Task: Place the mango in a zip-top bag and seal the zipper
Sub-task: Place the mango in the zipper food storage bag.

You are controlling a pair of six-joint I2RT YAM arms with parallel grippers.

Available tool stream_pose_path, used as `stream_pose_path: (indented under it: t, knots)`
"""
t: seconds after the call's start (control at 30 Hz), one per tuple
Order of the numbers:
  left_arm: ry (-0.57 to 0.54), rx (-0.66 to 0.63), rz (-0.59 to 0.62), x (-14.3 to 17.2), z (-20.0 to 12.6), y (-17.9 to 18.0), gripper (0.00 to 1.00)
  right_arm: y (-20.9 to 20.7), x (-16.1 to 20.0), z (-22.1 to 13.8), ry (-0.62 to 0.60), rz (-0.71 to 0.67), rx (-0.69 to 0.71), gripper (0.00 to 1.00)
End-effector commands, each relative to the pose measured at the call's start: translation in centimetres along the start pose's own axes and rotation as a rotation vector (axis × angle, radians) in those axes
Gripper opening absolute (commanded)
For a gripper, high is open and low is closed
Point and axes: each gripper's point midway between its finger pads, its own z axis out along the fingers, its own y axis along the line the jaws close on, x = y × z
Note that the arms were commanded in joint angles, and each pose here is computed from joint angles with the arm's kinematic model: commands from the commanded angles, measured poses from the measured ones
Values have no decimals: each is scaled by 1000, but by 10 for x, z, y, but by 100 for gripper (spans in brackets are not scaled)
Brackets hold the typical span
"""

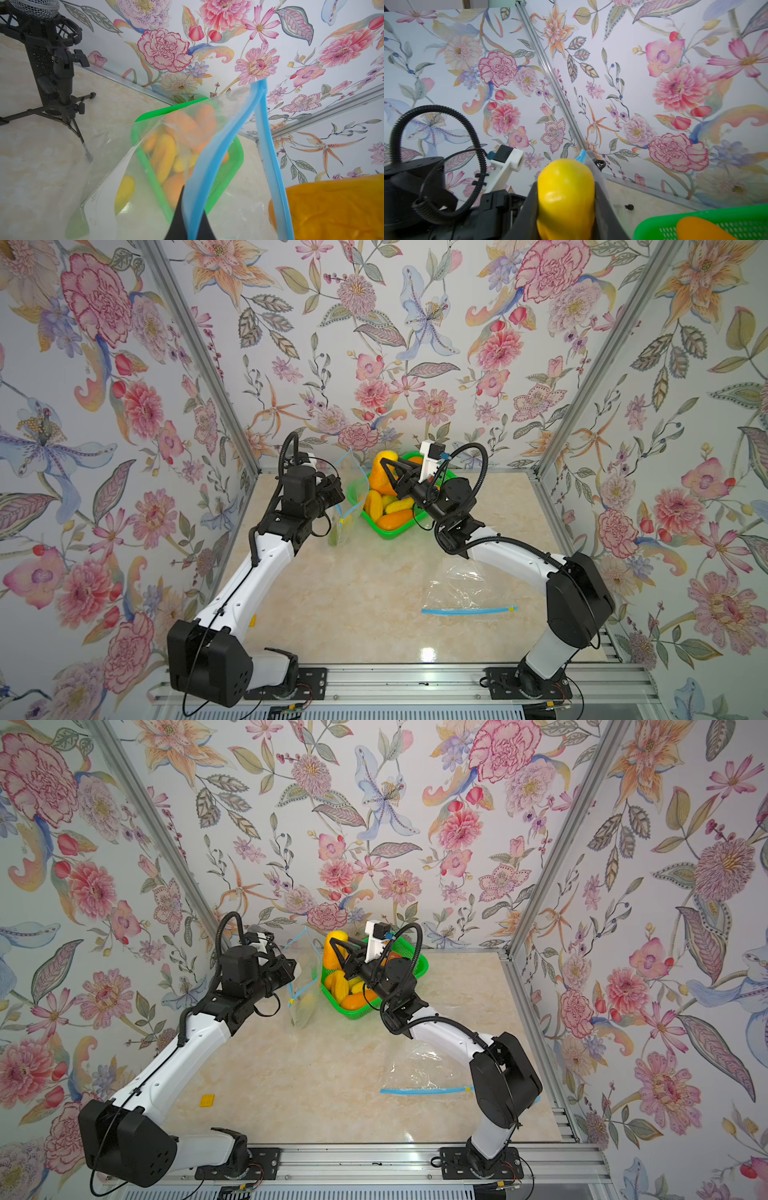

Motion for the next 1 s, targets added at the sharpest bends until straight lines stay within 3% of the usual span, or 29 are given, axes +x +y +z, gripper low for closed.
stream_pose_path:
  t: [0.0,0.17,0.53,0.9,0.97]
  knots:
    - [-2,-8,18,-5,0,-1,0,30,-20,11,-136,0,-112,11]
    - [11,-4,20,-3,2,-1,0,35,-5,16,-123,1,-128,11]
    - [26,-22,18,1,10,5,0,67,-31,6,-179,-120,-129,11]
    - [-17,26,10,-15,-7,-11,0,32,20,25,-65,-134,-43,12]
    - [-33,36,6,-20,-13,-14,0,23,29,30,-32,-147,-12,16]
